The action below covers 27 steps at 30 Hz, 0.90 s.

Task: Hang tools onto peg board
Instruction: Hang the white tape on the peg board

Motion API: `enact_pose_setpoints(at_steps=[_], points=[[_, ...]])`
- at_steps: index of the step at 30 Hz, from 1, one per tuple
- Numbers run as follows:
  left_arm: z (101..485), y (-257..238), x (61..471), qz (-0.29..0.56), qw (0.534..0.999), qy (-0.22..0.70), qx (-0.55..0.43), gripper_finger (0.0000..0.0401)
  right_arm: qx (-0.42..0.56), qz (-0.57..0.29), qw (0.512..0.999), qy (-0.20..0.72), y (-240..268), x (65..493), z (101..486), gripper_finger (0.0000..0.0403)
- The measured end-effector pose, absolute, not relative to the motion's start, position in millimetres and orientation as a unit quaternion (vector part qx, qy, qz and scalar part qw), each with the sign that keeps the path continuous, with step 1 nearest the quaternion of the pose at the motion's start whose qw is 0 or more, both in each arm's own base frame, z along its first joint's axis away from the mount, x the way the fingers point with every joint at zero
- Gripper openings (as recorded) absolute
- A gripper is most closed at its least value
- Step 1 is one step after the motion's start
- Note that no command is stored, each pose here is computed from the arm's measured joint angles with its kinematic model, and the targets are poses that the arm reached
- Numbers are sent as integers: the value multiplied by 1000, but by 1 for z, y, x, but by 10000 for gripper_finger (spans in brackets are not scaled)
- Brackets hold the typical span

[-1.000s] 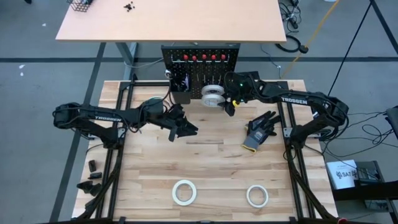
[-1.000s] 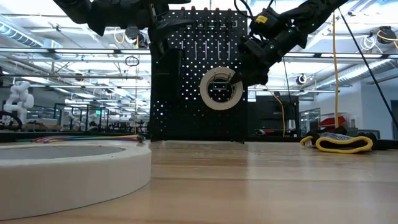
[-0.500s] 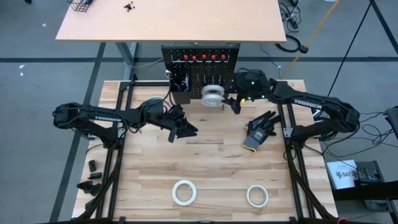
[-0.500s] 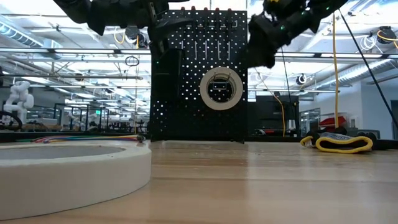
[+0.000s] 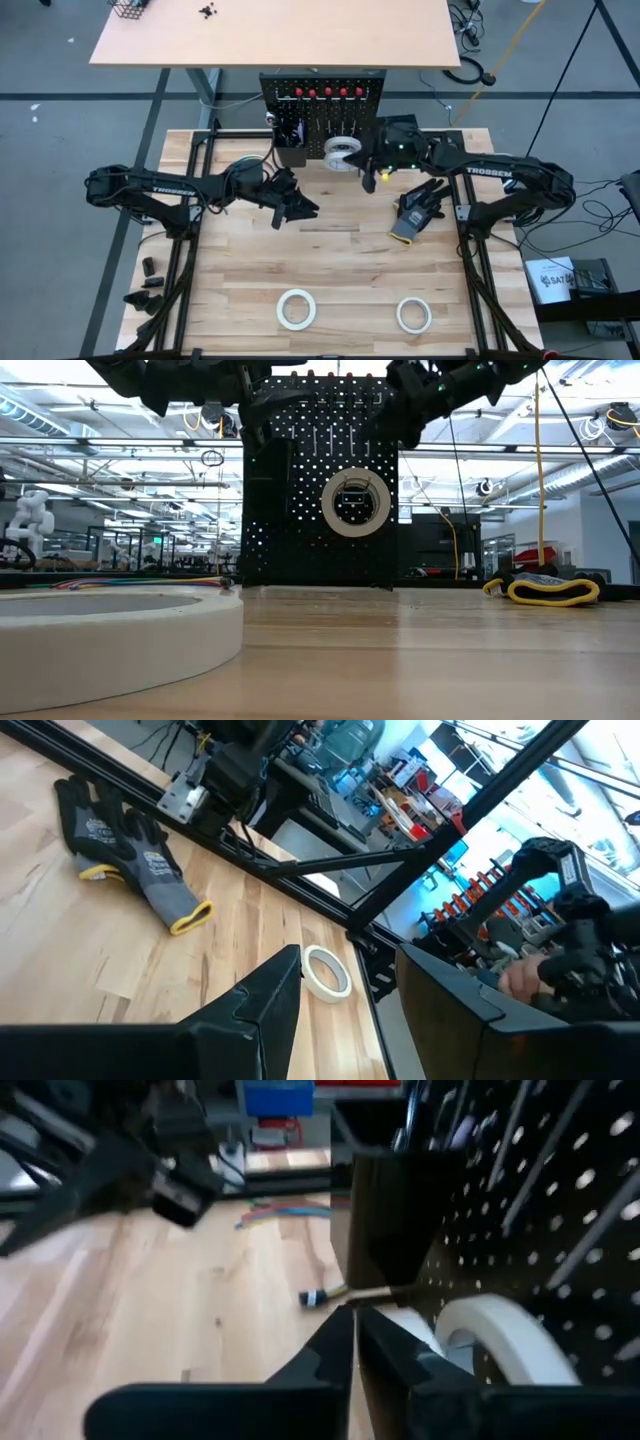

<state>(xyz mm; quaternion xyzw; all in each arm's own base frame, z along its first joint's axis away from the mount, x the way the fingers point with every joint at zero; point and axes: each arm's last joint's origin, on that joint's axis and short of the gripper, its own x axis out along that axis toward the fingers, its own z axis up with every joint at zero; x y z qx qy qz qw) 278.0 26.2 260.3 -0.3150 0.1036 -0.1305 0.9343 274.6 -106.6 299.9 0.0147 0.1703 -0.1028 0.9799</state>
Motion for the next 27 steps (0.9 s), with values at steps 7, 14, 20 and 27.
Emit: enact_pose_setpoints(at_steps=[7,14,20,27], points=[[260,26,278,-115,937,99,-314,166,3,-131,970,207,-107,288,281,1],[260,26,279,-115,937,99,-315,166,0,-154,960,232,-110,291,271,1],[260,26,279,-114,937,99,-315,166,-26,-197,950,241,-114,292,269,0],[260,26,279,-114,936,99,-317,166,-34,-226,942,244,-120,302,257,0]])
